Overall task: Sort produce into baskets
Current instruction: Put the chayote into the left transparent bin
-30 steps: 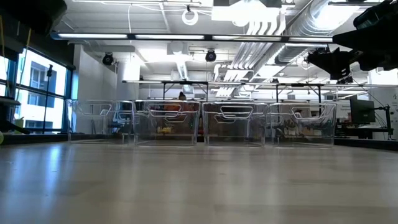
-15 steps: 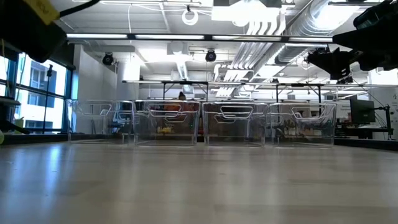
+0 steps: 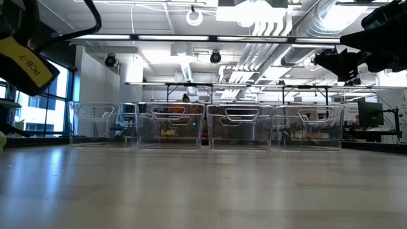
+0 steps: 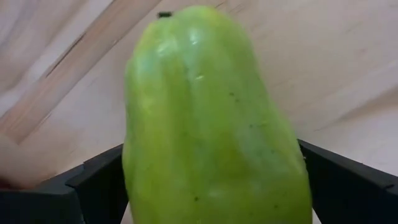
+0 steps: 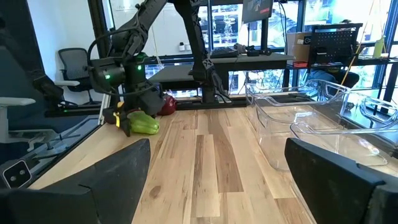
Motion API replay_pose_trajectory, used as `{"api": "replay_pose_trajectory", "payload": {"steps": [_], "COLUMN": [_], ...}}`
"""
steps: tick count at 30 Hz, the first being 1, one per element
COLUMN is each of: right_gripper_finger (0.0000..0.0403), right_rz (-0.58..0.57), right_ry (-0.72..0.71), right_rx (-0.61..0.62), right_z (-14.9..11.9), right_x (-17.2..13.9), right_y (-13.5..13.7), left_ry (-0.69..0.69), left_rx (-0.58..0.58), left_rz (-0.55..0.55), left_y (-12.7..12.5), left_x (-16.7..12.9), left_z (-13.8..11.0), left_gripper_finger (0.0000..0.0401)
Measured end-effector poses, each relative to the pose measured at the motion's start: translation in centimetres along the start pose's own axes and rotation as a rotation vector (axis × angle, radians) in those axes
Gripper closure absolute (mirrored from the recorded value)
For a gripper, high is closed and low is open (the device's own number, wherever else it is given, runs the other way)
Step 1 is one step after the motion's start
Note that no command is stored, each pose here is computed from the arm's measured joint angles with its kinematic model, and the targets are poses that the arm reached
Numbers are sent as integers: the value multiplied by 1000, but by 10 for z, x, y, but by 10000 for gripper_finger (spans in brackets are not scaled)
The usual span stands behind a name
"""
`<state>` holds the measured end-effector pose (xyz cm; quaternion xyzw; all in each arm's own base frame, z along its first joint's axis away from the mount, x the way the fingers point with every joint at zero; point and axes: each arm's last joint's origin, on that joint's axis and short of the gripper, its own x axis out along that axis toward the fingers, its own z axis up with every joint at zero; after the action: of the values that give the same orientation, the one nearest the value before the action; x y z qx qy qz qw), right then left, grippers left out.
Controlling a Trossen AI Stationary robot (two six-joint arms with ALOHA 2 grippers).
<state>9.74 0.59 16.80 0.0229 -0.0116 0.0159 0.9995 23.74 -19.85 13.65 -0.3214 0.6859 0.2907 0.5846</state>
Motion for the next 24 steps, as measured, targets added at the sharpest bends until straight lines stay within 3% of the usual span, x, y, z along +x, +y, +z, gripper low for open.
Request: {"api": "replay_pose_trajectory", "payload": {"steps": [9, 14, 18, 21, 24], "right_gripper_finger": [41, 41, 41, 41, 41], "right_rz": [0, 0, 0, 0, 0], "right_ry": [0, 0, 0, 0, 0], "right_rx": [0, 0, 0, 0, 0], "right_z": [0, 0, 0, 0, 0], "right_x": [0, 0, 0, 0, 0], "right_y": [0, 0, 0, 0, 0], "left_ry": [-1, 1, -36, -74, -143], "left_rx": [48, 109, 126, 121, 115], "left_rz": [-1, -30, -52, -51, -141], "left_y": [0, 1, 12, 27, 45], "left_x": [0, -8, -35, -55, -89], "left_z": [1, 0, -2, 0, 6], "left_gripper_finger": [9, 42, 91, 95, 95]}}
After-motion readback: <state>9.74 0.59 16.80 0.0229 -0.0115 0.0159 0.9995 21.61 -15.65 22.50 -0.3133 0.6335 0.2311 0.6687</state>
